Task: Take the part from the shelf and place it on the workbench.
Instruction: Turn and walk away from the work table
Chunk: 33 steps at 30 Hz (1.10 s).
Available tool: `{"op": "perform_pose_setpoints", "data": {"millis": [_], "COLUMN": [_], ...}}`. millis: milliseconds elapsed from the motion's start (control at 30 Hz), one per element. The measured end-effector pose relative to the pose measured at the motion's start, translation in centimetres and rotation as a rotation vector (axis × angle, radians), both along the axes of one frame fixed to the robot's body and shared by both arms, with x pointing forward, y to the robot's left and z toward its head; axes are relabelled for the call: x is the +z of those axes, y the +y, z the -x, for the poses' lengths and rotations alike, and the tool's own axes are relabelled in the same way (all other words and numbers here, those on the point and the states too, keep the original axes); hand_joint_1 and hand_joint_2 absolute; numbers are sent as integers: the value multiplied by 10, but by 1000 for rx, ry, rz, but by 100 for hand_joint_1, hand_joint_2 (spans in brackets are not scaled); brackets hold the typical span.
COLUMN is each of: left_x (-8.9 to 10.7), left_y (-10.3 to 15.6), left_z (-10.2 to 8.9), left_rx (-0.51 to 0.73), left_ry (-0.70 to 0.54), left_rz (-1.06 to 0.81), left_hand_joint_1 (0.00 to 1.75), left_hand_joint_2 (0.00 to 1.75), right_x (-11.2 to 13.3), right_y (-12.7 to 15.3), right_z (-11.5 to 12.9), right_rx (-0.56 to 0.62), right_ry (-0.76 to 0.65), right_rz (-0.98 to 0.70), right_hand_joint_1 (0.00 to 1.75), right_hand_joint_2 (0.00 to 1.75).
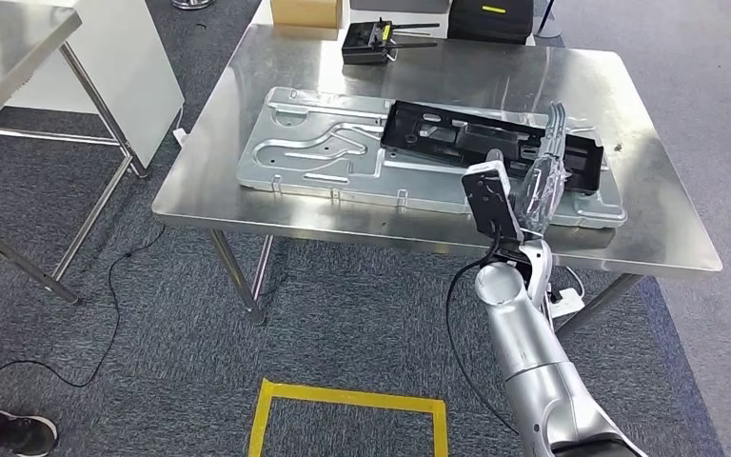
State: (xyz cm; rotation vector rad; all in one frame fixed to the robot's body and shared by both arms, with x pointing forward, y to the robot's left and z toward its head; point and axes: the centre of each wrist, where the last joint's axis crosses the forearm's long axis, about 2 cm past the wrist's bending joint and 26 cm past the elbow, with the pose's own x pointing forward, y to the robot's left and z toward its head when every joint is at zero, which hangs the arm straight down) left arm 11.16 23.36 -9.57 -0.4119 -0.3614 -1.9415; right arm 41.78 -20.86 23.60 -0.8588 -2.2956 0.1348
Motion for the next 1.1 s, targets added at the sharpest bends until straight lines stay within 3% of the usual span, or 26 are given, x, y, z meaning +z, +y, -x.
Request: {"op": "perform_pose_setpoints", "data": {"millis": [500,1100], "left_x": [-2,-5], "left_y": [2,6], "left_z": [6,21], "left_rx": [51,172], "left_ry": [12,47], "left_rz": [-7,-4], "left_hand_joint_1": [0,0], "left_hand_joint_2": [0,0], "right_x": [0,-19], "right_y": [-8,-29], "right_z": [-4,-5], "right_rx": [-14,41], "right_ry": [15,128], "right_rz": [-18,-117], "right_hand_joint_1": [0,0], "right_hand_joint_2": [0,0]}}
